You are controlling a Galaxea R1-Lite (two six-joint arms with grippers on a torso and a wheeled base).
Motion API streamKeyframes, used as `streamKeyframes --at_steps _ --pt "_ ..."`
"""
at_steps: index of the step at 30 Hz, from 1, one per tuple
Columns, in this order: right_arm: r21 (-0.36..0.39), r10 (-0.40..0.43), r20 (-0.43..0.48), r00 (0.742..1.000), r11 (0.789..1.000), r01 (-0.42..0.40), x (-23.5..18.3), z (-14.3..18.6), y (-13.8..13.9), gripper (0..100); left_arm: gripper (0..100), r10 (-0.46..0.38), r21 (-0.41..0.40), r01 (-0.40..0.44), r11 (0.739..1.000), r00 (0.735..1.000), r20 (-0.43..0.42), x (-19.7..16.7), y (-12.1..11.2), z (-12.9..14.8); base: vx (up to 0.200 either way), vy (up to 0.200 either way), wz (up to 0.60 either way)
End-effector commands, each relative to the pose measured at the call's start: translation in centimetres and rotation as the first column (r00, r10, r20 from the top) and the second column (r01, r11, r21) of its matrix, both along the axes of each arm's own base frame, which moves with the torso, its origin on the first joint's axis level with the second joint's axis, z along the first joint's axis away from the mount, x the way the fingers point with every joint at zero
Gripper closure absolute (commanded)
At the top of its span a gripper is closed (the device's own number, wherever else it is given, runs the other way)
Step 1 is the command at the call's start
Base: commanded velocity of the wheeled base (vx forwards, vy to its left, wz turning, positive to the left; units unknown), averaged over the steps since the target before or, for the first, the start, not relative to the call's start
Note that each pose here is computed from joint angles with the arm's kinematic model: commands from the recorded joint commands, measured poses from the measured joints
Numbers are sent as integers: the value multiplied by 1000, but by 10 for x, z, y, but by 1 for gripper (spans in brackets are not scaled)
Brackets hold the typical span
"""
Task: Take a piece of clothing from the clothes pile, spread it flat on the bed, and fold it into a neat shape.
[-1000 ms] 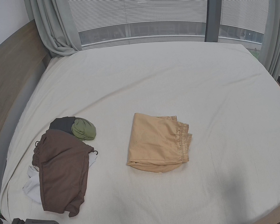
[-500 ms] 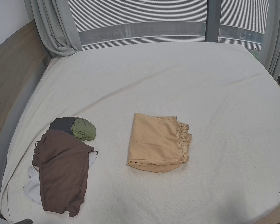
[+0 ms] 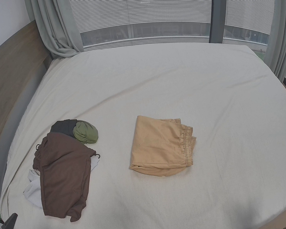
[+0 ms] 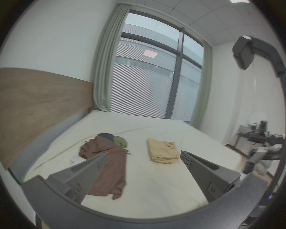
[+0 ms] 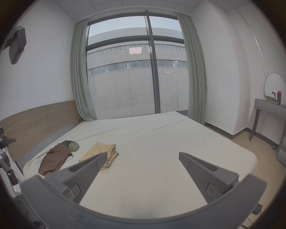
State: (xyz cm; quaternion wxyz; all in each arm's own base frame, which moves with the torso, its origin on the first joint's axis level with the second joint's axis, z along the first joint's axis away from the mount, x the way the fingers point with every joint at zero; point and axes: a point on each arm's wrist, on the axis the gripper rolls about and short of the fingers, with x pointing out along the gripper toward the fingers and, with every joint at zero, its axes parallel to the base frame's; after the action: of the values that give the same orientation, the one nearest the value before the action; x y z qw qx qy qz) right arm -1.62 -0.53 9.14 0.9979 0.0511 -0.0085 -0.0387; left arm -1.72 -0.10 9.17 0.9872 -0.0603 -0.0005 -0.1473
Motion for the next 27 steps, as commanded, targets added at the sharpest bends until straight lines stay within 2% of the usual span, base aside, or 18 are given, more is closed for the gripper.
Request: streamKeyframes --at_steps 1,2,3,5,7,10,12,15,17,22,25,27 --pt "6 34 -34 999 999 -33 1 -6 1 0 0 208 74 -207 976 978 -16 0 1 -9 0 0 0" --pt "4 27 -34 999 1000 -27 1 -6 1 0 0 253 74 -254 964 967 21 -2 0 -9 0 0 0" --pt "0 21 -33 999 1000 -21 1 -6 1 0 0 276 111 -281 953 960 54 -5 0 -11 0 0 0" --pt "-4 20 -35 999 1000 -20 1 -6 1 0 0 277 164 -274 948 961 5 -5 1 -17 0 0 0" --pt "-4 15 -33 999 1000 -15 1 -6 1 0 0 277 133 -276 952 961 12 -5 1 -16 0 0 0" --pt "-13 13 -37 999 1000 -14 1 -6 1 0 0 279 133 -278 951 960 15 -5 1 -16 0 0 0" --pt "-47 5 -39 999 999 -7 1 -7 1 0 0 279 124 -278 952 960 12 -5 1 -16 0 0 0" --pt "-41 -11 -28 1000 999 10 0 -7 1 0 0 279 120 -278 953 960 9 -5 1 -16 0 0 0" --pt "-33 -2 55 998 999 4 -6 -8 3 0 0 279 118 -278 953 960 9 -5 1 -16 0 0 0" --pt "-20 -14 62 998 1000 15 -7 -8 3 0 0 281 124 -280 952 960 12 -5 1 -16 0 0 0" --pt "-72 -7 55 998 997 11 -7 -8 3 0 0 282 127 -281 951 959 13 -5 1 -16 0 0 0" --pt "-121 33 51 998 992 -27 -7 -8 4 0 0 281 125 -280 952 960 12 -5 1 -16 0 0 0"
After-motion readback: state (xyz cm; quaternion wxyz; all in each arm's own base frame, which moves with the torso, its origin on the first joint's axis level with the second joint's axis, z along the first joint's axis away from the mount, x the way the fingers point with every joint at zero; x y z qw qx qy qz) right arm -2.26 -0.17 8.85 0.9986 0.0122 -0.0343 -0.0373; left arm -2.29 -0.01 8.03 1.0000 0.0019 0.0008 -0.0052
